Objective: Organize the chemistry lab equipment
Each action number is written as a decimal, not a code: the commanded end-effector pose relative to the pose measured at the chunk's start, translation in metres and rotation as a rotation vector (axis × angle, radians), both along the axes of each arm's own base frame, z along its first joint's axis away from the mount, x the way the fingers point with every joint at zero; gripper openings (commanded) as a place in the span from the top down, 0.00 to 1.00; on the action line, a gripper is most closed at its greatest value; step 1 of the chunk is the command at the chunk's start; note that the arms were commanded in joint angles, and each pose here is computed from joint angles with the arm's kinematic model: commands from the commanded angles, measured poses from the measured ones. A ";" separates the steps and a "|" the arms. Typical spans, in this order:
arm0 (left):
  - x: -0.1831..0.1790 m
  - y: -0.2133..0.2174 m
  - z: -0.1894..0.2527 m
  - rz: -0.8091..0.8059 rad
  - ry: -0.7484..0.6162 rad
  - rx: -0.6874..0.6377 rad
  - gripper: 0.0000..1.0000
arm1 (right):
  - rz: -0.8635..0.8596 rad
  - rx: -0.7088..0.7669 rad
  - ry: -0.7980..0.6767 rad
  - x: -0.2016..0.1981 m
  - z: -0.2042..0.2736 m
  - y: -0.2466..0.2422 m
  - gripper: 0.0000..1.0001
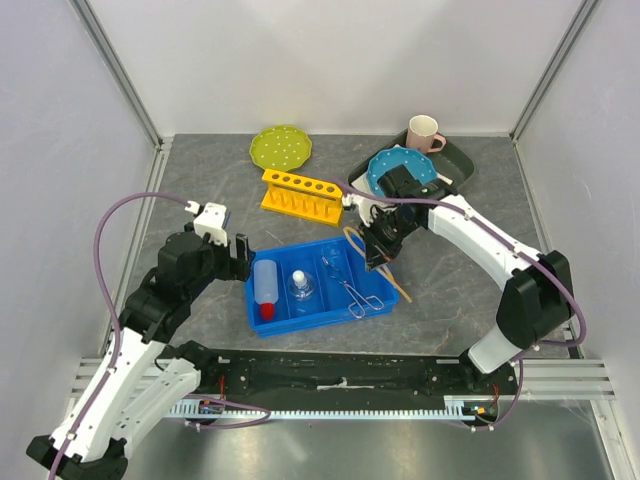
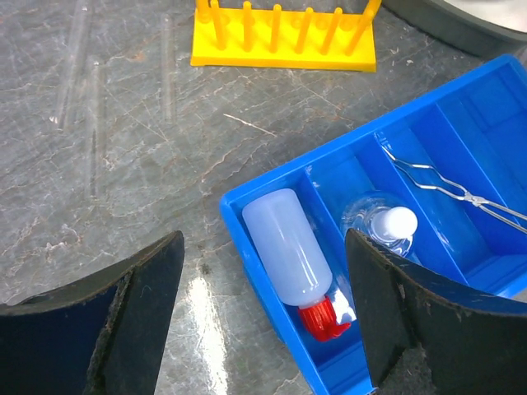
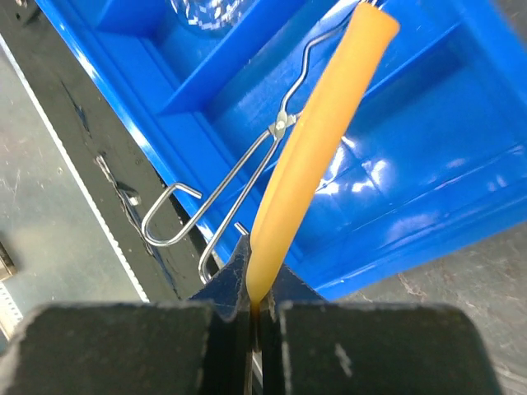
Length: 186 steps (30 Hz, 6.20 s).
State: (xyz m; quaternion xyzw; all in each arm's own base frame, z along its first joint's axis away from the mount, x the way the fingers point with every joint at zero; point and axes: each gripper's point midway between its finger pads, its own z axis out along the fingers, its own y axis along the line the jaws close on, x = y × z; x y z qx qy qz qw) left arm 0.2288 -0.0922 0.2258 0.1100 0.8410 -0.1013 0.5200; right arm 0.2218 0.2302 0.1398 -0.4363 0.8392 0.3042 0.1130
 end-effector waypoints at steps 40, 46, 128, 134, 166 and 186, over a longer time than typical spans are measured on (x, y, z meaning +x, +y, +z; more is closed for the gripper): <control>0.000 0.020 0.009 0.088 -0.146 -0.020 0.12 | -0.235 -0.148 -0.004 0.058 -0.012 -0.003 0.40; 0.002 0.022 0.008 0.128 -0.136 -0.041 0.00 | -0.198 -0.123 -0.183 0.076 0.032 -0.013 0.25; 0.228 0.047 -0.191 0.234 0.717 0.258 0.88 | -0.146 0.503 -0.367 0.052 0.044 -0.097 0.11; 0.218 0.046 -0.147 0.243 0.599 0.209 0.89 | -0.128 0.514 -0.398 0.046 0.047 -0.098 0.11; 0.021 -0.202 0.116 -0.543 -0.049 -0.745 0.89 | -0.175 0.840 -0.361 0.035 0.214 0.007 0.13; 0.013 -0.255 0.110 -0.475 -0.051 -0.884 0.89 | -0.338 0.980 -0.123 0.040 0.212 0.033 0.32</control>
